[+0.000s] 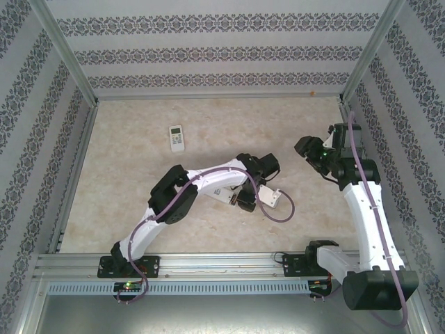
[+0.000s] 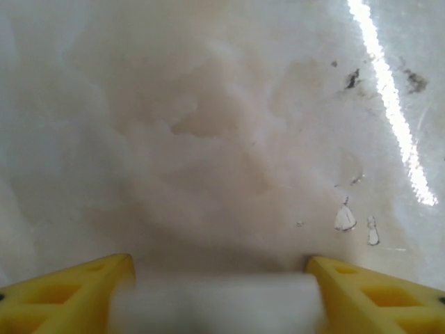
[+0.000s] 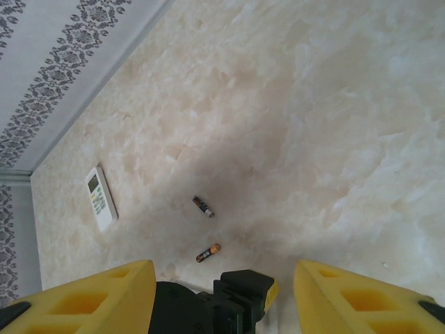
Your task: Load the batteries into the remote control
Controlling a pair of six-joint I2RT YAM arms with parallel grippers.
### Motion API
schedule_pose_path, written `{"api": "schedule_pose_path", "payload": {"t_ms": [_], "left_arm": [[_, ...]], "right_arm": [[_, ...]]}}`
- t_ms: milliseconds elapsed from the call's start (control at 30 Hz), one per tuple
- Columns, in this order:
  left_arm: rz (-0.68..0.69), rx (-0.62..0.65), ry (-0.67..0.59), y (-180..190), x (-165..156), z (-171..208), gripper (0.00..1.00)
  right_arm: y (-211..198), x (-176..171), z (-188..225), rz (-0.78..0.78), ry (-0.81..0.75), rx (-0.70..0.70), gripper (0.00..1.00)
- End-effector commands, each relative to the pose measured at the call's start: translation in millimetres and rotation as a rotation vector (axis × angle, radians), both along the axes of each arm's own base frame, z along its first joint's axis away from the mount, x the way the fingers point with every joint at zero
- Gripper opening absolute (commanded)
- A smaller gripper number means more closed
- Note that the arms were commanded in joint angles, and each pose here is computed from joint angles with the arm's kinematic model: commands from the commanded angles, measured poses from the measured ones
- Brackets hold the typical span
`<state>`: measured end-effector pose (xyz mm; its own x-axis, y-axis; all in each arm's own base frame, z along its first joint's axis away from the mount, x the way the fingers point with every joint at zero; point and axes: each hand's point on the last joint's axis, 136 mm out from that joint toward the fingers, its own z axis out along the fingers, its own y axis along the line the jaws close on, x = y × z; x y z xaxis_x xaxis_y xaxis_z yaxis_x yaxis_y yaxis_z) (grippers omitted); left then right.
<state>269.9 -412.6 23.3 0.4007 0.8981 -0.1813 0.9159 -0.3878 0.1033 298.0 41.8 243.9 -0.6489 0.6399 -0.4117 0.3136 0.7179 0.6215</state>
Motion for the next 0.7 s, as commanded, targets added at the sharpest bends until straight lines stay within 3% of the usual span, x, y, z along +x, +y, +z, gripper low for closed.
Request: {"api": "schedule_pose_path", "payload": {"t_ms": [0, 133, 233, 333, 400, 500, 567, 667], "left_arm": [[0.023, 0.009, 0.003, -1.0, -4.5, 7.5, 0.79], [0.062, -0.137, -0.005, -14.0, -5.2, 64.0, 0.94], [0.177, -0.393, 0.037, -19.2, -4.8, 130.9, 0.98], [0.488, -0.734, 0.065, 2.9, 23.1, 206.4, 1.0], [0.811, -0.949, 0.15, 44.7, 55.4, 246.8, 1.0], [1.317, -1.086, 0.329, 126.8, 95.9, 248.9, 1.0], [1.546, -1.06, 0.395, 170.2, 104.0, 227.3, 1.0], [1.615, -1.013, 0.405, 193.1, 92.0, 207.8, 1.0]], "right_arm": [[-4.5, -0.5, 1.3, 0.021, -0.014, -0.047, 0.57], [-12.8, 11.1, 4.1, 0.091, -0.083, -0.194, 0.62], [-13.8, 23.1, 7.3, 0.224, -0.172, -0.352, 0.68], [5.1, 24.9, -6.3, 0.503, -0.269, -0.511, 0.71], [14.8, 20.7, -28.2, 0.664, -0.274, -0.615, 0.72], [42.0, 2.3, -68.5, 0.962, -0.263, -0.69, 0.73], [67.9, -25.2, -97.7, 1.218, -0.263, -0.683, 0.73], [91.8, -55.0, -135.2, 1.486, -0.281, -0.751, 0.81]]}}
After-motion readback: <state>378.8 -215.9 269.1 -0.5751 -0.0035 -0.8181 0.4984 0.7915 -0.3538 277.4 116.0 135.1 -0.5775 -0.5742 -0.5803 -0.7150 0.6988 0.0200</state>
